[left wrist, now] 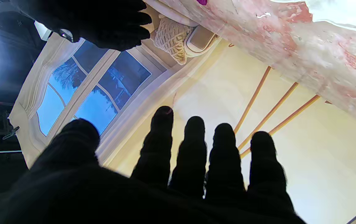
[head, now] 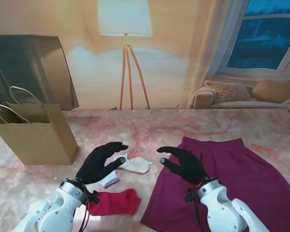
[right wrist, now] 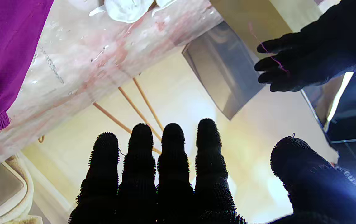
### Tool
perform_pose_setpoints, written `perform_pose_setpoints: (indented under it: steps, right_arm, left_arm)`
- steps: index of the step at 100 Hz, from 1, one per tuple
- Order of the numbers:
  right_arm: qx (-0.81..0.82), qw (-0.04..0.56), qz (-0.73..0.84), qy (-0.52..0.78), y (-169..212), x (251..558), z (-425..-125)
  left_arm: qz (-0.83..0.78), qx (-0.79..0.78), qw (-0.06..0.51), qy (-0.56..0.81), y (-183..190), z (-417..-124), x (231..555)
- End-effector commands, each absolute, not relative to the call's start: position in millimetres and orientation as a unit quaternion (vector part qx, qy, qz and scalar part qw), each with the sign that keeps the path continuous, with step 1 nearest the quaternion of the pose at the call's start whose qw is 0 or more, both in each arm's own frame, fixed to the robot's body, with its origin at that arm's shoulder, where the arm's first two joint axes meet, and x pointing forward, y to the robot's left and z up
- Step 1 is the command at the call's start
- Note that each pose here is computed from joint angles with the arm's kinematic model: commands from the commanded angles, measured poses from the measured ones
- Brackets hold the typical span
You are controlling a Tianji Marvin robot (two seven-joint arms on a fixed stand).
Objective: Fold the socks and the shorts into the kraft paper bag
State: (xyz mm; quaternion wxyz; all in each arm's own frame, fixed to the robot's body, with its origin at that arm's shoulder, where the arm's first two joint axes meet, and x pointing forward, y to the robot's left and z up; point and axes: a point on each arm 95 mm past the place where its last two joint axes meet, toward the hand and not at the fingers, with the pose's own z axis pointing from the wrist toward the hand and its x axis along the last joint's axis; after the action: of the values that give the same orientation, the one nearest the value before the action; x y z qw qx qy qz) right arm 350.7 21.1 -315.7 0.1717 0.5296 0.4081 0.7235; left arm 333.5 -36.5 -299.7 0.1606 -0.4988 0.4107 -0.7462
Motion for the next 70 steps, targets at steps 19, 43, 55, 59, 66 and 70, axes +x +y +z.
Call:
perform_pose_setpoints:
  steps: [19,43,55,59,66,70]
  right_arm:
    - [0.528,0.166,0.724,0.411,26,344,-318]
    - [0.527,0.166,0.726,0.409,29,342,-315]
    - [0.525,0.167,0.727,0.409,30,342,-314]
    - [0.525,0.168,0.728,0.408,30,342,-314]
    - [0.524,0.168,0.729,0.406,31,341,-314]
    - [0.524,0.169,0.730,0.405,32,341,-314]
  left_arm:
    - [-0.747,-0.496,0.157,0.415,-38,-299,331]
    - [-0.750,-0.490,0.159,0.415,-37,-294,331]
    - [-0.752,-0.481,0.164,0.420,-34,-283,333]
    - [-0.753,-0.476,0.168,0.423,-32,-277,334]
    - [-0.753,-0.468,0.176,0.427,-28,-266,336]
    - [-0.753,-0.464,0.181,0.430,-26,-259,338]
